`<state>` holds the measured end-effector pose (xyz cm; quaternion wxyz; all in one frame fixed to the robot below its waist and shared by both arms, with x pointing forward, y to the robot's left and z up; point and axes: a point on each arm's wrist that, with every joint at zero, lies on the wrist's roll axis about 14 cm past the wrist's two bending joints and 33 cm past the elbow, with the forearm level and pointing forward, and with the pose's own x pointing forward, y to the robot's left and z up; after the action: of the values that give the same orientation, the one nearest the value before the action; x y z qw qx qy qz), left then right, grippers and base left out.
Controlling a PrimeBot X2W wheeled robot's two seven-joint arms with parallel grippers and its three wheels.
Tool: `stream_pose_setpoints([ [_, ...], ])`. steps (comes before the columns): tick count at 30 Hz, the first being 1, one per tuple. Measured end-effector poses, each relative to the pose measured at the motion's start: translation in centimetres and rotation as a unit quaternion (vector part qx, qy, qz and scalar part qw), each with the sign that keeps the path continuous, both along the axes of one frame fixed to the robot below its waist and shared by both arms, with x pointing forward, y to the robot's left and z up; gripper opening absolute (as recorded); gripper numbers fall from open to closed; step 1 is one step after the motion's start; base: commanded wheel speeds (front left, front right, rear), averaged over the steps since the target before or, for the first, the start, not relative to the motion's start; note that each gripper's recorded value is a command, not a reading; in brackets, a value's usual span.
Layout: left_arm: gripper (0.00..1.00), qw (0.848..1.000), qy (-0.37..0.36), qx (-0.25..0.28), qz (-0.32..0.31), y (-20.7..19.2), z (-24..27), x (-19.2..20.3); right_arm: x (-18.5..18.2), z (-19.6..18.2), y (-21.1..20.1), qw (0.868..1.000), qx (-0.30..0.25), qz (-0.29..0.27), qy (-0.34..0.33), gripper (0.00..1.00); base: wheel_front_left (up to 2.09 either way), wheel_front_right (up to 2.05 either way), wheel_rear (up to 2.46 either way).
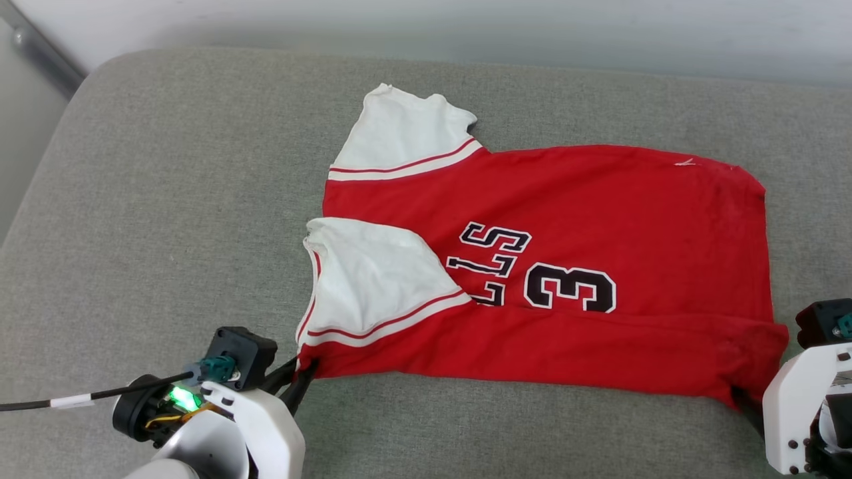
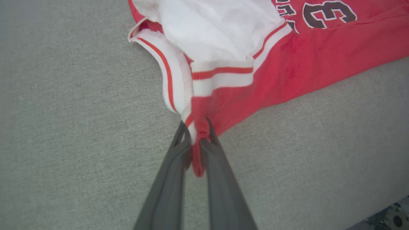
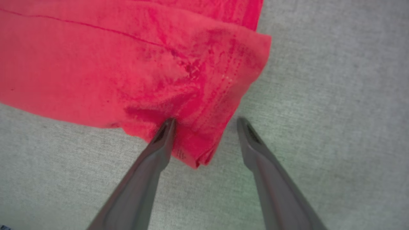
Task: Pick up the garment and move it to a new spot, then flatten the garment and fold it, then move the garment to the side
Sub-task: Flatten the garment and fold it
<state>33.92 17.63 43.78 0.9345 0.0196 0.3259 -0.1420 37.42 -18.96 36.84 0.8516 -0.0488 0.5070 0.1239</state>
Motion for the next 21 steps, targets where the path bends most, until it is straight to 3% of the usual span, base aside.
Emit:
stream_pose_setpoints([
  [1,0.00,1.000,0.004,0.001,-0.001,0.0,-0.2,-0.2,0.0,-0.2,0.0,1.000,0.000,-0.001,0.005,0.49,0.00,0.00,0.00],
  [2,0.00,1.000,0.006,0.000,0.000,0.0,-0.3,-0.3,0.0,-0.4,0.1,1.000,-0.001,0.002,0.010,0.16,0.00,0.00,0.00],
  [3,0.00,1.000,0.010,0.003,0.001,0.2,-0.5,-0.4,0.0,-0.5,0.1,1.000,-0.003,0.006,0.013,0.00,0.00,0.00,0.00],
  [10,0.00,1.000,0.018,0.017,-0.003,0.8,-1.0,-1.0,-0.2,0.3,-0.5,1.000,0.004,0.004,0.005,0.00,0.00,0.00,0.00],
  [21,0.00,0.997,0.072,-0.014,-0.015,-0.8,-2.2,-6.1,-3.6,3.6,-5.6,0.998,-0.052,-0.020,0.000,0.00,0.00,0.00,0.00],
])
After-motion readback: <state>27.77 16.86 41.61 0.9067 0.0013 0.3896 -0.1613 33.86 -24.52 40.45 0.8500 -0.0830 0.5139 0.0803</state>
